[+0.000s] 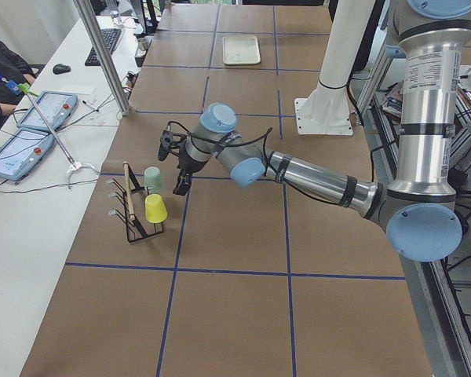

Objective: Left arm grabs green cup and hands to right arm on tray

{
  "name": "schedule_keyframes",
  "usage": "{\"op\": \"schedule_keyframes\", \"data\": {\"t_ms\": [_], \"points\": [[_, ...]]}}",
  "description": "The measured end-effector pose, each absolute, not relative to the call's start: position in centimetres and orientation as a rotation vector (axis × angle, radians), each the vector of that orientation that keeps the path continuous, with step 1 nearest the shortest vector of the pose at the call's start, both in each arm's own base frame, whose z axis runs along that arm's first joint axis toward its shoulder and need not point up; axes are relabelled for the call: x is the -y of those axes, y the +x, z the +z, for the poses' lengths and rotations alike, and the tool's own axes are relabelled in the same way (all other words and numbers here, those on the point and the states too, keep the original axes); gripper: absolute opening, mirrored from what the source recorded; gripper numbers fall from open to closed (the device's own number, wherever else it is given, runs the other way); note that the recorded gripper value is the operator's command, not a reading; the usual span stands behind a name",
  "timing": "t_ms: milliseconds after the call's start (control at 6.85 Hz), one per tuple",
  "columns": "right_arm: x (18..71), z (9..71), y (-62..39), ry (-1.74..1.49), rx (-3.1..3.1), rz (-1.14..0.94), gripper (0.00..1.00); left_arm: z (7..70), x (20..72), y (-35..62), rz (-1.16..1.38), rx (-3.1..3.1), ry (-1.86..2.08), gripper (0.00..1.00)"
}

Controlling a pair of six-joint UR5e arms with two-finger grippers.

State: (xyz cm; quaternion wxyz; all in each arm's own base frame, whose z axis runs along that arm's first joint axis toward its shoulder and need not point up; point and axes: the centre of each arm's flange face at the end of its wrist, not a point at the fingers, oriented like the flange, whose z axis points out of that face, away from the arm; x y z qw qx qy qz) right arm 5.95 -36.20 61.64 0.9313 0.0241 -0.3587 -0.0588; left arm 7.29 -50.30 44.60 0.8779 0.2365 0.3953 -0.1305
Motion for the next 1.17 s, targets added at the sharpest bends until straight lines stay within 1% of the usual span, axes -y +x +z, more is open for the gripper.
{"op": "schedule_keyframes", "data": {"t_ms": [292, 584, 876, 1169], "points": [[36.2, 61.7, 5.9, 0.048, 0.734, -0.12, 1.0, 42.1, 50.9, 15.3, -0.345, -0.776, 0.554, 1.0], [36.2, 61.8, 6.0, 0.046, 0.734, -0.119, 1.0, 40.9, 53.0, 21.4, -0.389, -0.724, 0.607, 1.0], [36.2, 61.9, 6.0, 0.045, 0.734, -0.119, 1.0, 41.7, 56.0, 25.1, -0.439, -0.656, 0.64, 1.0], [36.2, 62.0, 6.0, 0.043, 0.733, -0.119, 1.0, 43.2, 57.8, 26.0, -0.473, -0.584, 0.677, 1.0]]}}
